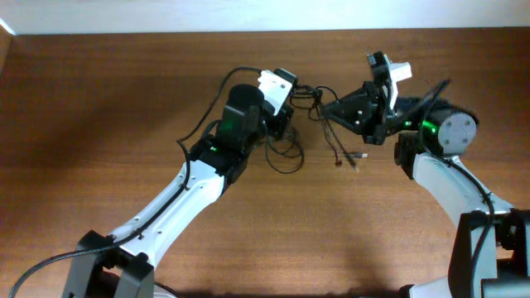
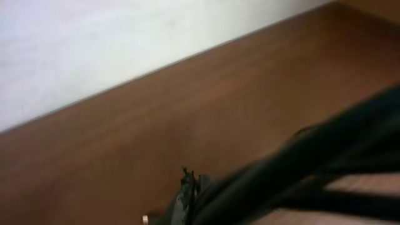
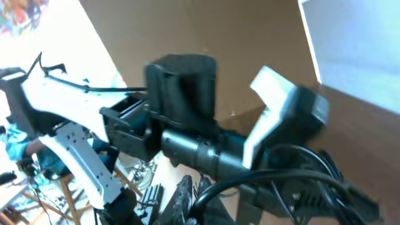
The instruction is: Untangle cables
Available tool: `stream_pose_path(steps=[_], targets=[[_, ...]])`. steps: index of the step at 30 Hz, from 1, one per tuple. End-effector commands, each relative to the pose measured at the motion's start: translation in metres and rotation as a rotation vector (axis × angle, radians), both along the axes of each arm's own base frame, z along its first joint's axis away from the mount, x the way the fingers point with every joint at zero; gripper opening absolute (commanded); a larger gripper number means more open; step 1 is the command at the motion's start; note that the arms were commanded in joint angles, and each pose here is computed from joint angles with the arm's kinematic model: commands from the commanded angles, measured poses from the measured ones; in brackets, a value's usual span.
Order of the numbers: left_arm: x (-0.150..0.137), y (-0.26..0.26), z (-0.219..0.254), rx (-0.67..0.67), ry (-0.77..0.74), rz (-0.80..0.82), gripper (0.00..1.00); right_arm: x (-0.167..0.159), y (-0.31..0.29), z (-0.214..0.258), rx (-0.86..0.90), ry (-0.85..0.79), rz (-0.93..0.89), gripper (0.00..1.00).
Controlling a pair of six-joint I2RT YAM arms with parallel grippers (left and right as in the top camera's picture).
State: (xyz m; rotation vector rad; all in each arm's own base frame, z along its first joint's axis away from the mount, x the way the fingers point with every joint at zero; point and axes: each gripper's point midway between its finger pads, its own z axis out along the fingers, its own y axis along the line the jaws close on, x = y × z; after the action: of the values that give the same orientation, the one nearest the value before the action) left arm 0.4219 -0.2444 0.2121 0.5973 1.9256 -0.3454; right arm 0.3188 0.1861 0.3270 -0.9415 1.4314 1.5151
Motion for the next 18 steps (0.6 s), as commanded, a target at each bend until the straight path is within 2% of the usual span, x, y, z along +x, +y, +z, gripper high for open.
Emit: stream_pose_path(steps=[1, 10, 13, 14, 15, 16, 17, 18], targets=[[0.002, 0.015, -0.015, 0.029, 0.056, 0.074, 0.0, -0.007, 0.0, 0.011, -0.001, -0.013, 0.009, 0.04], [-0.012, 0.03, -0.045, 0.03, 0.22, 0.163, 0.0, -0.007, 0.0, 0.011, -0.002, -0.008, 0.009, 0.04], [-0.011, 0.034, -0.046, 0.035, 0.224, 0.185, 0.0, -0.003, 0.0, 0.007, -0.004, 0.055, 0.009, 0.04], [-0.01, 0.035, -0.046, 0.024, 0.228, 0.202, 0.0, -0.001, 0.0, 0.006, -0.005, 0.072, 0.009, 0.12], [-0.008, 0.036, -0.044, 0.018, 0.219, 0.204, 0.0, 0.0, 0.0, 0.005, -0.006, 0.091, 0.009, 0.34], [-0.006, 0.035, -0.04, 0.009, 0.204, 0.203, 0.0, 0.001, 0.0, 0.004, -0.006, 0.116, 0.009, 0.45], [-0.003, 0.033, -0.036, 0.019, 0.174, 0.188, 0.0, 0.003, 0.0, 0.002, -0.008, 0.149, 0.009, 0.67], [0.0, 0.032, -0.03, 0.053, 0.123, 0.156, 0.0, 0.006, 0.0, -0.001, -0.009, 0.189, 0.008, 0.75]])
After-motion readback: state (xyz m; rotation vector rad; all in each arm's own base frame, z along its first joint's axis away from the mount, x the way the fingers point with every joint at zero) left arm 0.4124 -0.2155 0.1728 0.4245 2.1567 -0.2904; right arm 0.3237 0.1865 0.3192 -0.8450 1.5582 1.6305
